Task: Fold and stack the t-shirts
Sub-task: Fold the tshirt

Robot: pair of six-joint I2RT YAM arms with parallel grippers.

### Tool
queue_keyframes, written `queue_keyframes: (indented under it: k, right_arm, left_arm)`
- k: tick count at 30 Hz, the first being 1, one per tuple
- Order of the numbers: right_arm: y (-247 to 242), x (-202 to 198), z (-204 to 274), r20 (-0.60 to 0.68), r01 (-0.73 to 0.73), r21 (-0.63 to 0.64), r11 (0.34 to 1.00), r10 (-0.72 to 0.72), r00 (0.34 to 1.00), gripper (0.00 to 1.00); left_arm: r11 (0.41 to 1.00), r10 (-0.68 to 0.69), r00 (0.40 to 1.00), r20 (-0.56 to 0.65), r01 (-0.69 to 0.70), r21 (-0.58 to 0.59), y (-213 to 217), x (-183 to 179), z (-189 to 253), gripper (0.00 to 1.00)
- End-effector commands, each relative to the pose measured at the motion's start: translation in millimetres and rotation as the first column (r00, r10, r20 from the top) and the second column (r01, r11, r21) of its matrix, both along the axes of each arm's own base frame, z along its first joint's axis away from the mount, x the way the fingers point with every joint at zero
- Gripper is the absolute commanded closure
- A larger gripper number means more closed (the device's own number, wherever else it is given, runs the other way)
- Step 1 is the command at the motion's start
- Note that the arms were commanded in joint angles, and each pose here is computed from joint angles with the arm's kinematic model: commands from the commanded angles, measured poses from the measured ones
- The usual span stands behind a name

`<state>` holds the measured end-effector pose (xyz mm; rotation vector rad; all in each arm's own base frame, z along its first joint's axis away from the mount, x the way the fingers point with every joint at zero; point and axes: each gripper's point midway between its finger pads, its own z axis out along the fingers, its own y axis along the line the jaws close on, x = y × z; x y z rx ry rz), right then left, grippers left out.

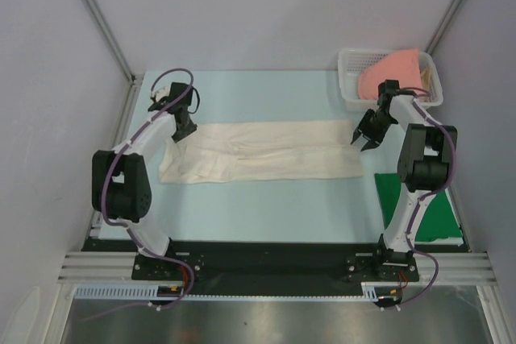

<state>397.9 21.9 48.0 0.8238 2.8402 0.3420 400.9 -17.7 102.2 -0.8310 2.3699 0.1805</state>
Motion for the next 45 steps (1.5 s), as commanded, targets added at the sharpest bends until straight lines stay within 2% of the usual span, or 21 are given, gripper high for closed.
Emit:
queue_keyframes:
  k: [1, 2, 3, 6, 8, 9, 11, 14, 16, 18, 19, 23, 25, 28, 29, 31, 32, 34, 36, 39, 45]
  right_arm:
    - [-4, 13, 53, 0.122, -0.039, -0.086, 0.996, 0.049, 0.991, 0.45]
    - [-1, 10, 60, 0.130, -0.045, -0.097, 0.994, 0.058, 0.990, 0.42]
    - [5, 9, 65, 0.144, -0.066, -0.105, 0.992, 0.081, 0.986, 0.41]
    - [26, -2, 80, 0.168, -0.130, -0.120, 0.984, 0.149, 0.974, 0.37]
    - [44, -10, 81, 0.190, -0.178, -0.083, 0.980, 0.191, 0.963, 0.36]
    - [53, -13, 81, 0.200, -0.205, -0.070, 0.976, 0.215, 0.956, 0.36]
    - [73, -19, 76, 0.212, -0.262, -0.051, 0.964, 0.266, 0.940, 0.36]
    - [90, -20, 69, 0.222, -0.306, -0.021, 0.952, 0.303, 0.927, 0.37]
    - [105, -18, 64, 0.230, -0.351, 0.015, 0.936, 0.338, 0.912, 0.40]
    - [133, -20, 59, 0.243, -0.428, 0.080, 0.900, 0.399, 0.884, 0.42]
    - [158, -18, 67, 0.301, -0.480, 0.161, 0.862, 0.421, 0.856, 0.43]
    - [242, -25, 78, 0.439, -0.590, 0.323, 0.739, 0.435, 0.786, 0.39]
    - [288, -28, 81, 0.477, -0.611, 0.380, 0.695, 0.418, 0.773, 0.37]
    - [338, -33, 83, 0.523, -0.650, 0.392, 0.651, 0.423, 0.740, 0.34]
    - [348, -34, 82, 0.507, -0.624, 0.432, 0.651, 0.397, 0.765, 0.34]
    - [373, -39, 86, 0.534, -0.638, 0.457, 0.620, 0.383, 0.754, 0.34]
    - [380, -41, 77, 0.513, -0.619, 0.476, 0.624, 0.375, 0.772, 0.35]
    - [395, -45, 74, 0.523, -0.627, 0.478, 0.615, 0.374, 0.766, 0.37]
    - [401, -45, 63, 0.502, -0.607, 0.475, 0.637, 0.370, 0.782, 0.39]
    - [409, -46, 51, 0.488, -0.592, 0.475, 0.651, 0.365, 0.793, 0.40]
    - [420, -44, 31, 0.461, -0.566, 0.499, 0.656, 0.352, 0.815, 0.53]
  left_arm:
    - [0.995, 0.019, 0.999, 0.049, -0.024, 0.093, 20, 8, 37, 0.55]
    - [0.993, 0.026, 0.998, 0.060, -0.033, 0.114, 25, 6, 44, 0.49]
    - [0.990, 0.016, 0.998, 0.065, -0.025, 0.138, 28, 2, 52, 0.38]
    - [0.982, 0.000, 0.995, 0.104, -0.020, 0.187, 37, -13, 77, 0.32]
    - [0.990, -0.070, 0.987, 0.145, 0.051, 0.128, 25, -24, 88, 0.32]
    - [0.988, -0.123, 0.987, 0.106, 0.112, 0.102, 18, -36, 70, 0.33]
    - [0.977, -0.212, 0.966, 0.145, 0.215, -0.001, -7, -43, 64, 0.35]
    - [0.949, -0.280, 0.939, 0.198, 0.302, -0.093, -27, -63, 47, 0.40]
    - [0.936, -0.294, 0.924, 0.245, 0.330, -0.120, -33, -71, 41, 0.48]
    - [0.926, -0.309, 0.917, 0.254, 0.351, -0.140, -34, -74, 36, 0.50]
    - [0.920, -0.322, 0.910, 0.261, 0.366, -0.141, -34, -73, 36, 0.49]
    - [0.887, -0.353, 0.896, 0.268, 0.412, -0.210, -27, -70, 28, 0.34]
    - [0.889, -0.340, 0.913, 0.227, 0.390, -0.239, -8, -67, 19, 0.34]
    - [0.882, -0.373, 0.900, 0.227, 0.420, -0.214, 6, -57, 21, 0.35]
    - [0.879, -0.375, 0.902, 0.214, 0.420, -0.228, 9, -55, 13, 0.39]
    - [0.865, -0.391, 0.894, 0.218, 0.438, -0.246, 10, -46, 10, 0.41]
    - [0.850, -0.396, 0.893, 0.212, 0.444, -0.282, 7, -44, 2, 0.44]
    - [0.845, -0.394, 0.889, 0.234, 0.451, -0.287, 10, -35, 2, 0.44]
    - [0.845, -0.403, 0.889, 0.218, 0.453, -0.285, 12, -30, -4, 0.49]
    - [0.845, -0.407, 0.894, 0.187, 0.446, -0.295, 15, -28, -15, 0.49]
    - [0.838, -0.419, 0.892, 0.171, 0.452, -0.306, 15, -25, -28, 0.46]
